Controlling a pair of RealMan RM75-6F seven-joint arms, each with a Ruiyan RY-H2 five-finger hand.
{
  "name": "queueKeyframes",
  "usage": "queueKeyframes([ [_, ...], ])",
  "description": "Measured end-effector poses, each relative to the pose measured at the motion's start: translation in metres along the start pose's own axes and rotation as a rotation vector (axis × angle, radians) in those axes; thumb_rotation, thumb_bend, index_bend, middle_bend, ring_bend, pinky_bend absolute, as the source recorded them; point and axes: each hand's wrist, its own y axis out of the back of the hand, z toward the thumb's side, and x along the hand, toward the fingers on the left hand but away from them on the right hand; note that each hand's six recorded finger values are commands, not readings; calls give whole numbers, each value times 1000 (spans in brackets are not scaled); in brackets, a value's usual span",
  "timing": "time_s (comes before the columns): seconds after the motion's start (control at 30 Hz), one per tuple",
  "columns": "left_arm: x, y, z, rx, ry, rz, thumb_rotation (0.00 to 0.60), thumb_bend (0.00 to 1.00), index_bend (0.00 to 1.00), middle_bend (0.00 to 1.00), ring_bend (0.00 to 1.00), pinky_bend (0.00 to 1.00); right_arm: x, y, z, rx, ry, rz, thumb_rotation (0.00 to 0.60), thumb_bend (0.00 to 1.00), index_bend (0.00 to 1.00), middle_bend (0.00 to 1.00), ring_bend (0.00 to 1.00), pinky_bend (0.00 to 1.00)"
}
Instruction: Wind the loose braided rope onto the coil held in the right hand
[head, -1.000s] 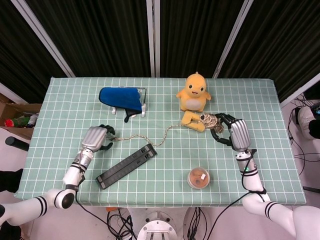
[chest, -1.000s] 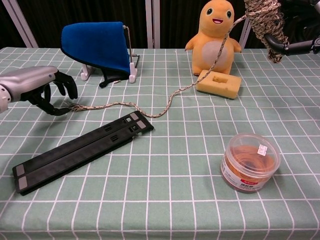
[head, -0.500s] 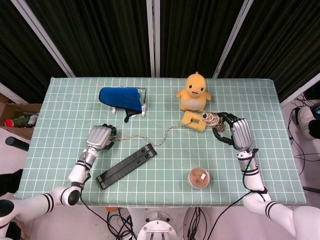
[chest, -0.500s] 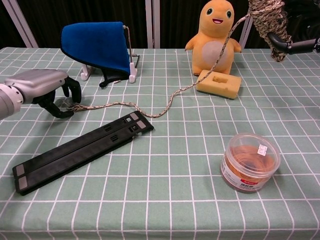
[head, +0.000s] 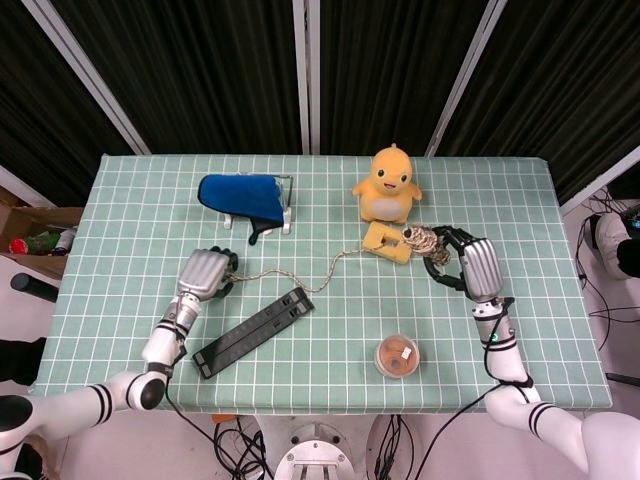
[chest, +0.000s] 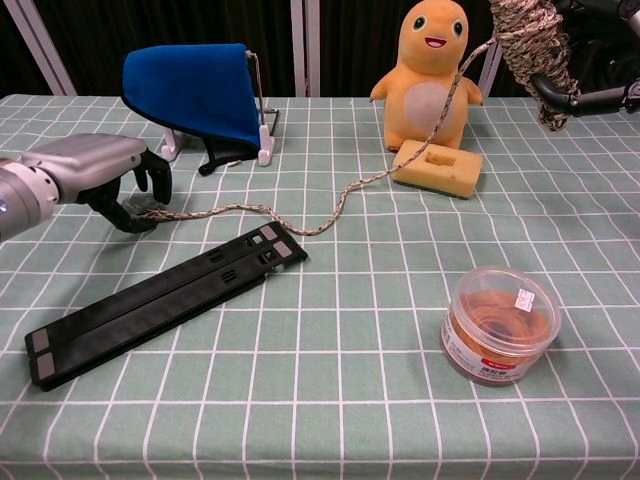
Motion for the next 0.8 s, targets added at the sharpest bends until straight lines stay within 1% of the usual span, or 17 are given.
queueKeyframes([
  [0.2, 2, -1, 1, 24, 1, -3, 600, 334, 494, 408, 360, 540, 0, 0, -1, 1, -2, 0, 600, 604, 936, 753, 684, 874],
  [0.4, 3, -5, 1, 42, 9, -21, 600, 337, 505, 410, 361, 541, 0, 0, -2, 0, -4, -1, 600, 600, 939, 753, 684, 874],
  [0.5, 3, -5, 1, 41, 11, -19, 600, 344, 530, 421, 373, 550, 0, 0, -2, 0, -3, -2, 600, 600, 939, 753, 684, 875],
  [0.7, 2, -5, 2, 36, 11, -20, 600, 435, 611, 441, 390, 562, 0, 0, -1, -2, -1, -5, 600, 600, 940, 753, 684, 875],
  [0.8, 2, -5, 2, 30, 13, -19, 600, 468, 634, 453, 401, 573, 0, 1, -1, -2, 0, -6, 600, 599, 940, 752, 684, 874],
])
